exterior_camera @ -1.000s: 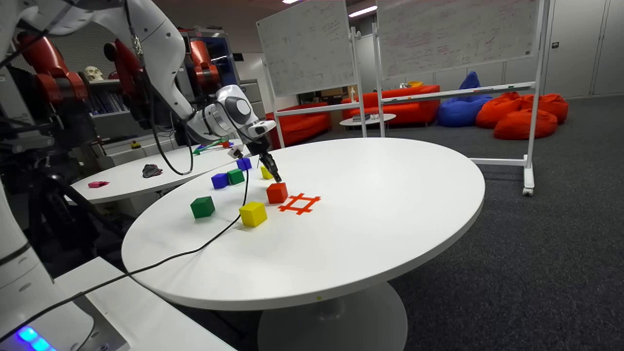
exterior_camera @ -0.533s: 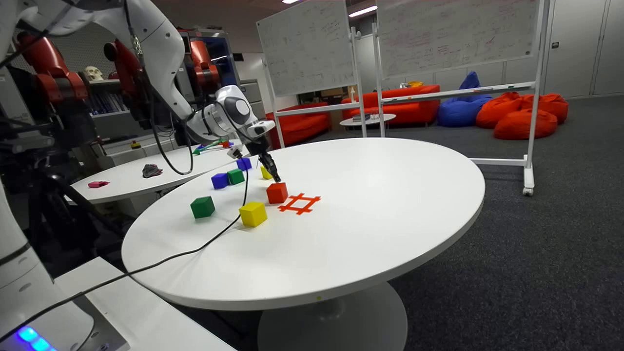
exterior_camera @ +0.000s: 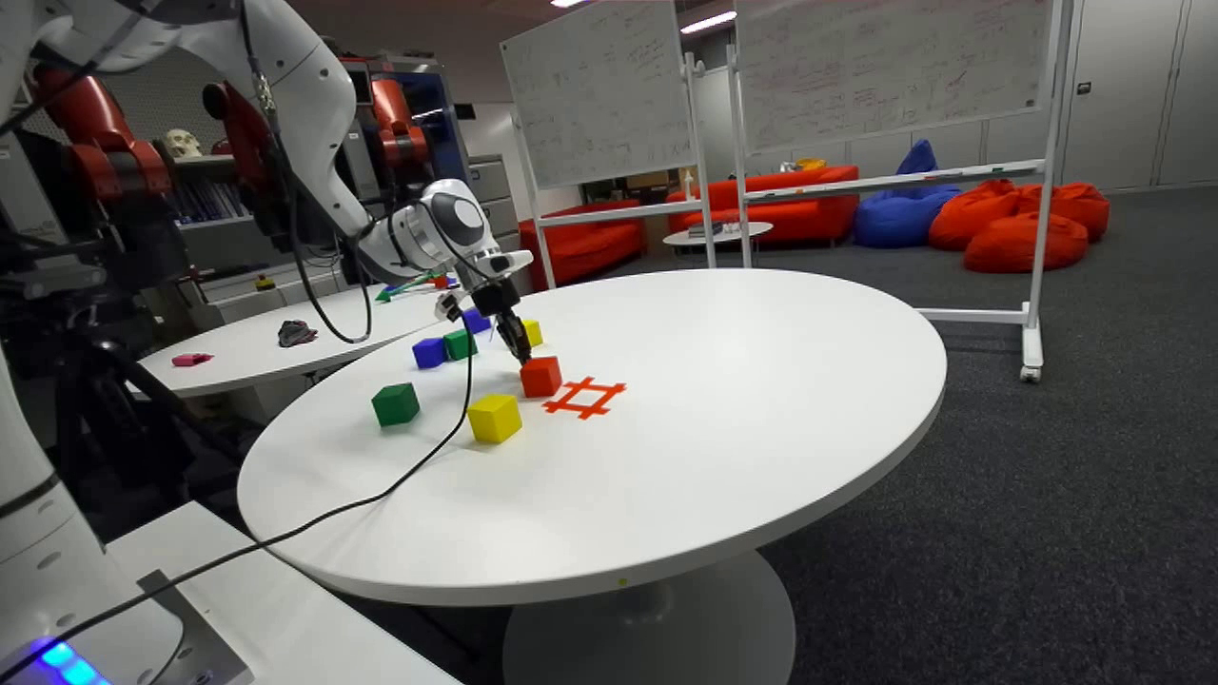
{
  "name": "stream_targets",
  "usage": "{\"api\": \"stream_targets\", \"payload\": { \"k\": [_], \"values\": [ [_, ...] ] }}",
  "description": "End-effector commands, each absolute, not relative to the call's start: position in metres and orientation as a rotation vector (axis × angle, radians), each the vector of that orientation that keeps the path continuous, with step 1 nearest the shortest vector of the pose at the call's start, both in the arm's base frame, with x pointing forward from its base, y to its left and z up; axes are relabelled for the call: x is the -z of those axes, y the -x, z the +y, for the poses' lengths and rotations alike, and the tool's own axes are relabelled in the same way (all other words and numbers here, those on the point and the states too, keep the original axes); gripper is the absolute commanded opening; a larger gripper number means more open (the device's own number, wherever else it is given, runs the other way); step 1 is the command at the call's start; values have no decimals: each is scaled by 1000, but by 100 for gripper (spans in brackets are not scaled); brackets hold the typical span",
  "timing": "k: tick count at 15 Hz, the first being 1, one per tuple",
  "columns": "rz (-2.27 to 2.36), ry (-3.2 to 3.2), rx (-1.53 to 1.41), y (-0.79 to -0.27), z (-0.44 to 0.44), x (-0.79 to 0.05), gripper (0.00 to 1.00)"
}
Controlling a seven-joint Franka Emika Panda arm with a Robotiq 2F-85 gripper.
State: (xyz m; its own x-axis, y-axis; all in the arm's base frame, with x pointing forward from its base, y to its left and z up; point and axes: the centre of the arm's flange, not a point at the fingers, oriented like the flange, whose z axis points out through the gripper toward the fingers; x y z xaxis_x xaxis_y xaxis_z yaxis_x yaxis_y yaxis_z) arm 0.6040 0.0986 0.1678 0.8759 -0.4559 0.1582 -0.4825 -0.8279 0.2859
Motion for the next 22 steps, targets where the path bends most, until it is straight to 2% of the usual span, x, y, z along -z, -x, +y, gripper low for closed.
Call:
{"api": "stream_targets", "payload": {
  "k": [1, 22],
  "values": [
    [-681, -2690, -25, -597, 85, -163, 0],
    [-761, -2663, -11, -592, 60, -170, 0]
  ]
}}
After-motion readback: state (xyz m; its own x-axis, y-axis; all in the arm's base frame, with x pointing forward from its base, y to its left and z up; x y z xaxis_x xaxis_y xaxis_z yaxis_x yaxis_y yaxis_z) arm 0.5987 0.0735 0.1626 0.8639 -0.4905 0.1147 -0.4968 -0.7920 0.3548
